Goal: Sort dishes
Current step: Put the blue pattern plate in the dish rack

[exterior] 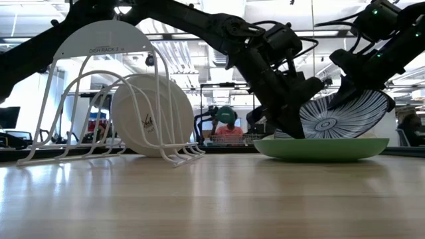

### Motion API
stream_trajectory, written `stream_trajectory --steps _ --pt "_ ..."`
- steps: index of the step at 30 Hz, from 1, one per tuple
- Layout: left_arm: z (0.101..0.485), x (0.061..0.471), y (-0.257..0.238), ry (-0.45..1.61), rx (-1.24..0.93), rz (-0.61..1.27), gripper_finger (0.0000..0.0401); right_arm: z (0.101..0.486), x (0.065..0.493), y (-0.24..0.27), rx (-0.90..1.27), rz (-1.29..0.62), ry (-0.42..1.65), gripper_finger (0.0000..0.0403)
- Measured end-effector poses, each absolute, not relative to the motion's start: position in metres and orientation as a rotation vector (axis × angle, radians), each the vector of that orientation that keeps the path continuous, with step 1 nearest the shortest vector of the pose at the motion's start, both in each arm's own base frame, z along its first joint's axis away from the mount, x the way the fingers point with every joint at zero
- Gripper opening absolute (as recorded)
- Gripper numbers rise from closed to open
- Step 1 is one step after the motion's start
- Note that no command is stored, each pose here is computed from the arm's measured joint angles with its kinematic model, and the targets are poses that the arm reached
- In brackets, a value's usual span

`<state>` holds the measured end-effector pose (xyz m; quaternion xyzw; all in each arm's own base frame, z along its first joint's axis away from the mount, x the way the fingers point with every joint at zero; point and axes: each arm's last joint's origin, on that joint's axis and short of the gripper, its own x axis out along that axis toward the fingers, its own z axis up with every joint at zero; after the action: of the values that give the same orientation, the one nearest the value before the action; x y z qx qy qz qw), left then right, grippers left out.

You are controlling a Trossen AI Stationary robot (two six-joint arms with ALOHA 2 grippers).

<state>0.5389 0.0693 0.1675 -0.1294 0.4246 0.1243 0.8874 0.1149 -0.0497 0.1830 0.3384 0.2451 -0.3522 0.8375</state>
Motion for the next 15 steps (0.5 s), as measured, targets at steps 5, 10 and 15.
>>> stream_trajectory --steps 5,10,15 --pt "0.174 0.538 0.070 0.875 -0.270 0.257 0.0000 0.184 0.113 -0.049 0.717 -0.733 0.518 0.0007" --pt "0.176 0.537 0.069 0.873 -0.272 0.252 0.0000 0.186 0.109 -0.047 0.711 -0.728 0.500 0.0006" --pt "0.186 0.537 0.069 0.842 -0.272 0.248 0.0000 0.188 0.105 -0.046 0.704 -0.732 0.477 0.0005"
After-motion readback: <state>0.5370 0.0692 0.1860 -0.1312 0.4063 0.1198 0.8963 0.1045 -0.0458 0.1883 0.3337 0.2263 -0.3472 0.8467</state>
